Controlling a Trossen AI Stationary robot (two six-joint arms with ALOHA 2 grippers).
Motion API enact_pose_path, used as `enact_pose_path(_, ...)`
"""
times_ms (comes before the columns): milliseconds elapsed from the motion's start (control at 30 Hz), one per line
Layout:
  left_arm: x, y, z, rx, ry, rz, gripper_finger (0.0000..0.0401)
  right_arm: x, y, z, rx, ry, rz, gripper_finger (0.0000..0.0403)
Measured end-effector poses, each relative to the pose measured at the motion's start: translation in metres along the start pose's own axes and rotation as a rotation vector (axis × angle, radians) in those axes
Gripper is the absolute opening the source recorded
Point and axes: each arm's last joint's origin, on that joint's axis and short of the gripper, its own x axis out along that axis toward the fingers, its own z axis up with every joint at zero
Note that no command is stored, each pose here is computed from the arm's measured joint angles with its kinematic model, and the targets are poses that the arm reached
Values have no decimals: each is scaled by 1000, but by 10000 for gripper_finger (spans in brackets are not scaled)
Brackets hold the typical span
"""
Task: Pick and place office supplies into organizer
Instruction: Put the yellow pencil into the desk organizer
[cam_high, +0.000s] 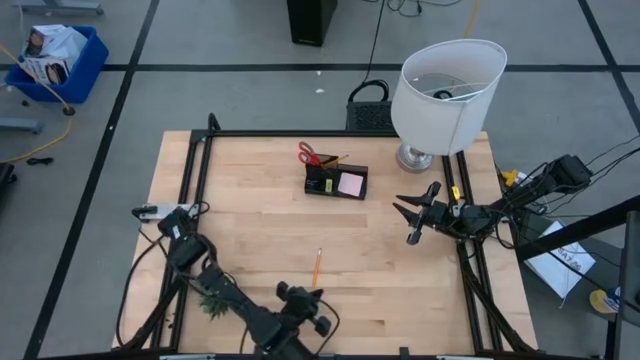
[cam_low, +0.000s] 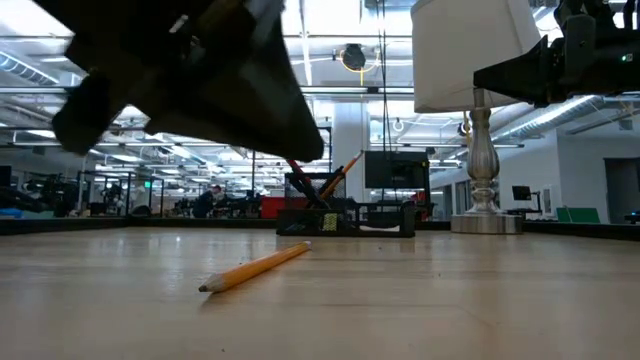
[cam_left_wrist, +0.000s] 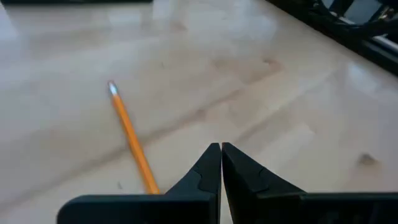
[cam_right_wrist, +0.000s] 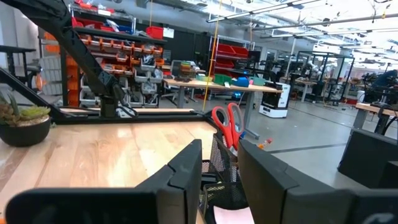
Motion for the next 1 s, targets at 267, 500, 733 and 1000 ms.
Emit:
enact_pose_path(267, -15, -11, -10, -131, -30, -112, 17, 0, 0, 0, 0, 0, 0, 100)
enact_pose_path(500, -4, -13, -6, -219, 56, -98, 17, 0, 0, 0, 0, 0, 0, 100)
enact_pose_path(733, 28, 2, 9, -225, 194, 77, 17, 0, 0, 0, 0, 0, 0, 100)
enact_pose_path(1000, 32, 12, 29, -143, 255, 183, 17, 0, 0, 0, 0, 0, 0, 100)
